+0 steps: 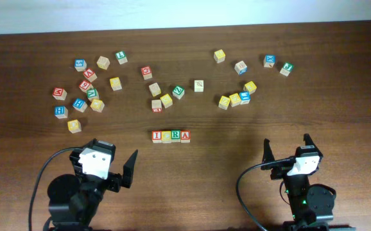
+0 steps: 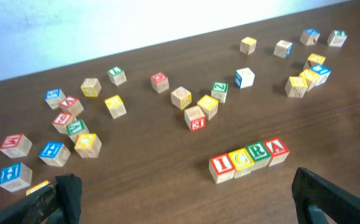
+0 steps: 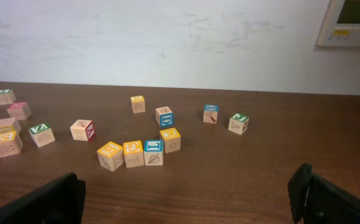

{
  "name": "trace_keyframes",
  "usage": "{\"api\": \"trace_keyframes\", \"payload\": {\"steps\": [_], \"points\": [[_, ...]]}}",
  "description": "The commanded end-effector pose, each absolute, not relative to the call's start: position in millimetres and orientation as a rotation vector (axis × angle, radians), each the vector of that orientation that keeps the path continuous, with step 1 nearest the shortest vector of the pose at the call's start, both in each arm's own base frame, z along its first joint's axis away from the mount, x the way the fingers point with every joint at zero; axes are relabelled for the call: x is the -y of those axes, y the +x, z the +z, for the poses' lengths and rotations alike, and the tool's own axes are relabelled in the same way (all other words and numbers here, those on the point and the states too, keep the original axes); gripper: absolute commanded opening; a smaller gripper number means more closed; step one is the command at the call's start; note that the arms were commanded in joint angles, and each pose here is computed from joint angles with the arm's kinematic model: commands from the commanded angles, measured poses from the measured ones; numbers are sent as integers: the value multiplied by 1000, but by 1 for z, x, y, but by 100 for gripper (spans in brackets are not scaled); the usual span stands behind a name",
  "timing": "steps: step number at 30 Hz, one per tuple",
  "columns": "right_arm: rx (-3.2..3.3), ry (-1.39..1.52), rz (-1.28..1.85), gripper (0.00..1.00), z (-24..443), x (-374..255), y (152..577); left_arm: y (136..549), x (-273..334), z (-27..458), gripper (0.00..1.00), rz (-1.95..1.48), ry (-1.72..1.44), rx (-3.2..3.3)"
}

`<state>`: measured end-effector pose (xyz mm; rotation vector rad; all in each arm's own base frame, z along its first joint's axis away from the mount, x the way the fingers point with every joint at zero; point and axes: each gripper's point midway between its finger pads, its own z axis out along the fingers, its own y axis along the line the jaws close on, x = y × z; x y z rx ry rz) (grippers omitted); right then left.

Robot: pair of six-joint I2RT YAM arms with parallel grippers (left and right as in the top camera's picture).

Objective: Spell out ICRA

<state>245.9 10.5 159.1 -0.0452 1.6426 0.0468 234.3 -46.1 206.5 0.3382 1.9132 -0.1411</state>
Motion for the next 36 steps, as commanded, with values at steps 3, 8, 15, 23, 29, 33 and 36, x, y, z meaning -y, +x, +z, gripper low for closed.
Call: {"api": "trace_keyframes", "payload": {"steps": [3,8,15,23,29,33,36], "points": [[-1642,-55,53,99,157,-12,246,232,38,194,99,-109,305,-1860],[-1642,-55,53,99,157,-12,246,234,37,202,99,-100,268,-1678],[-1642,-55,53,98,157,-12,246,242,25,191,99,-126,111,-1540],[-1642,-55,53,98,157,-12,246,246,10,176,99,-78,24,-1571],[-1642,-55,53,98,157,-12,246,246,7,157,99,-62,10,-1646],[-1642,-55,53,98,157,-12,246,246,8,157,99,-66,14,-1646],[-1642,-55,53,98,157,-12,246,245,13,158,99,-69,64,-1642]]}}
